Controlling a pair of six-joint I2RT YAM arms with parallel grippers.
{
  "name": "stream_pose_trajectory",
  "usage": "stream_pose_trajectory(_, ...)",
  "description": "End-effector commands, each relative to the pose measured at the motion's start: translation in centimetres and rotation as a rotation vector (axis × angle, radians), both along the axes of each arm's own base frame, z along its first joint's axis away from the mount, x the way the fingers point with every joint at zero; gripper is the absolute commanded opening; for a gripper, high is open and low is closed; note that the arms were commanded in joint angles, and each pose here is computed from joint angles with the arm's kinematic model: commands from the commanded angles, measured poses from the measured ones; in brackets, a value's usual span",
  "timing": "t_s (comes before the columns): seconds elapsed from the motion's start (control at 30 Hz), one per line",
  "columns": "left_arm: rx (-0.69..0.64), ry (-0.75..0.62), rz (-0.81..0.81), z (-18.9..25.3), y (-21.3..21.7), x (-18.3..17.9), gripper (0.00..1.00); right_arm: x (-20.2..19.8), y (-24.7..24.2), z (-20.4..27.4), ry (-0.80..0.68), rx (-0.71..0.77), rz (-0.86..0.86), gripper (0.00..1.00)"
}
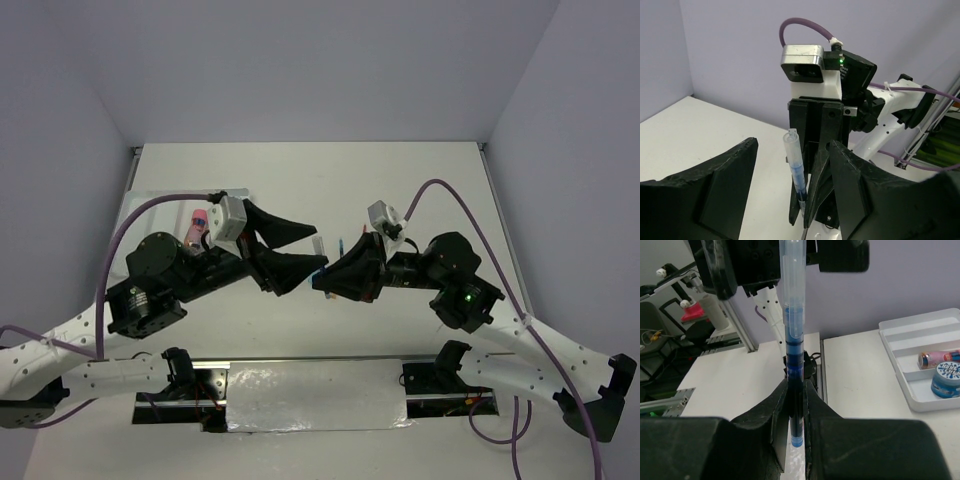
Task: Sort the stationery into containers
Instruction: Place the pen in the storage box.
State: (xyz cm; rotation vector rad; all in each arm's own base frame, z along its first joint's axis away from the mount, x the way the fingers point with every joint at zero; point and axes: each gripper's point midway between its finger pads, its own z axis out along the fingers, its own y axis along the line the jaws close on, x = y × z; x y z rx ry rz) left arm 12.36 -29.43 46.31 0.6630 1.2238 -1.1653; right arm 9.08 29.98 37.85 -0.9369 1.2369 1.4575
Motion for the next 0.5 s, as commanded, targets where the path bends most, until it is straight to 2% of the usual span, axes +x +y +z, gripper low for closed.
stream_pose_trajectory(0.0, -0.043, -0.04, -0.065, 1.2, -0.6, -1.0, 0.68, -0.8, 0.0, 1.6, -0.044, 0.051, 0.033, 0.0)
stream_pose_trajectory(0.17, -0.006, 0.003, -0.055, -0.4, -1.7, -0.2, 0.65, -0.9, 0.0, 2.1, -0.058, 0.061, 0.037, 0.0)
stream_pose_trajectory(0.23, -0.009, 0.01, -0.054, -0.6, -1.9, -0.1, 0.52, -1.0, 0.1, 2.1, -0.061, 0.058, 0.042, 0.0)
stream_pose_trajectory(0.27, -0.008, 0.013, -0.053, -0.7, -1.9, -0.1, 0.4, -1.1, 0.1, 2.0, -0.061, 0.055, 0.047, 0.0)
stream_pose_trajectory(0.33, -0.01, 0.014, -0.05, -0.6, -1.9, 0.0, 0.25, -1.0, 0.3, 1.7, -0.058, 0.046, 0.047, 0.0)
stream_pose_trajectory(0.37, -0.013, 0.015, -0.043, -0.5, -1.9, 0.1, 0.13, -0.9, 0.3, 1.5, -0.057, 0.042, 0.046, 0.0)
stream_pose_trajectory(0.43, -0.017, 0.014, -0.035, -0.2, -1.7, 0.2, 0.09, -0.8, 0.5, 1.1, -0.056, 0.035, 0.044, 0.0)
stream_pose_trajectory(0.47, -0.019, 0.01, -0.033, 0.0, -1.6, 0.2, 0.01, -0.7, 0.5, 0.7, -0.055, 0.028, 0.046, 0.02)
